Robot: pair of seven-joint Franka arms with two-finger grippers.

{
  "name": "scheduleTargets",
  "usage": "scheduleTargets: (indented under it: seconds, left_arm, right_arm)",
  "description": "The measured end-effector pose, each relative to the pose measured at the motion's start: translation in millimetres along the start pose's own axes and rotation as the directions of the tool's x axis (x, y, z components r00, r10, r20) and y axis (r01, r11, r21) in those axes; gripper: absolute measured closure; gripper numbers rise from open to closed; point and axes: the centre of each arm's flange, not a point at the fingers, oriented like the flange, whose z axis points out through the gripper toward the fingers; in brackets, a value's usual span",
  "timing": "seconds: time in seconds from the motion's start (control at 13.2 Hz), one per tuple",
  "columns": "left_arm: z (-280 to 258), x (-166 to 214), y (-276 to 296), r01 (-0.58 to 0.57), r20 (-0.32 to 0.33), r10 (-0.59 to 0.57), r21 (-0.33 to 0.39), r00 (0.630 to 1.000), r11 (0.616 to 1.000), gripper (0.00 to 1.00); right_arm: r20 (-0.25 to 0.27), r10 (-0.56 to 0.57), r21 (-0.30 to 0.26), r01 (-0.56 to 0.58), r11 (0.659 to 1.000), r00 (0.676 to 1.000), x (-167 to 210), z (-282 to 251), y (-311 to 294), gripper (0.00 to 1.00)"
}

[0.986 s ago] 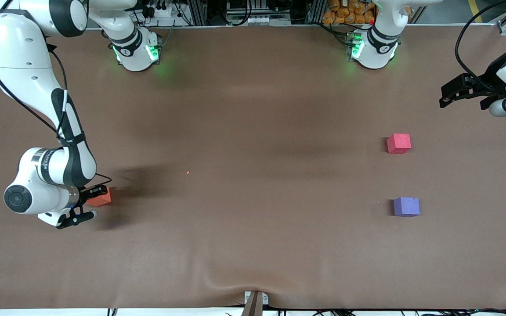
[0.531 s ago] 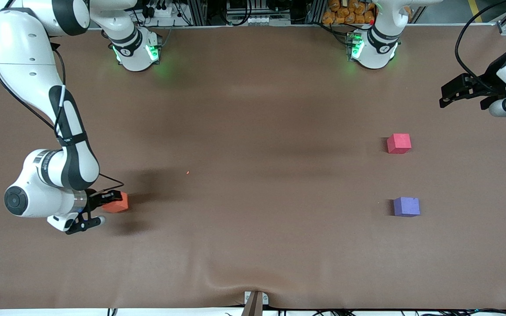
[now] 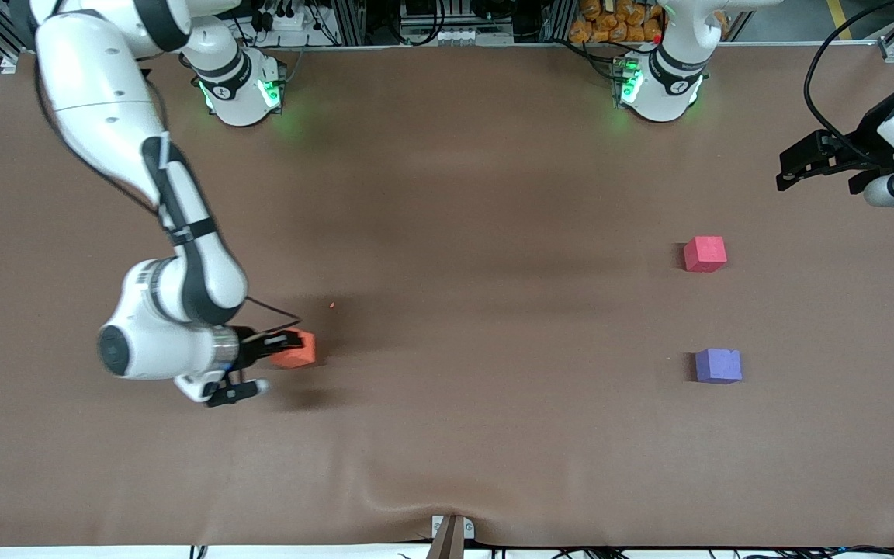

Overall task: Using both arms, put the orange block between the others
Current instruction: 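Carry the orange cube toward the table middle and lower it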

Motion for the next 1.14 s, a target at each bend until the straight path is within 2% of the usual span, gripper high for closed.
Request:
scheduleTargets:
  seconds: [0.3,0.53,0.83,1.14]
  left_arm:
    - [0,0,0,0.000,0.000,0.000,0.000,1.000,1.000,0.00]
    - [0,0,0,0.000,0.000,0.000,0.000,1.000,1.000,0.00]
    - [0,0,0,0.000,0.000,0.000,0.000,1.000,1.000,0.00]
    - [0,0,0,0.000,0.000,0.000,0.000,1.000,1.000,0.00]
  right_arm:
    - [-0.054,0.100,-0.012,-0.101,0.995,0.993,-1,28,-108,0.46]
    - [-0.070,0.154,-0.015,-0.156,0.988,0.986,-13,51,-165,0.46]
    - [-0.049,0.180,-0.027,-0.181,0.983,0.983,-34,83,-219,0.46]
    - [-0.046,0.219,-0.039,-0.221,0.974,0.975,-48,119,-247,0.46]
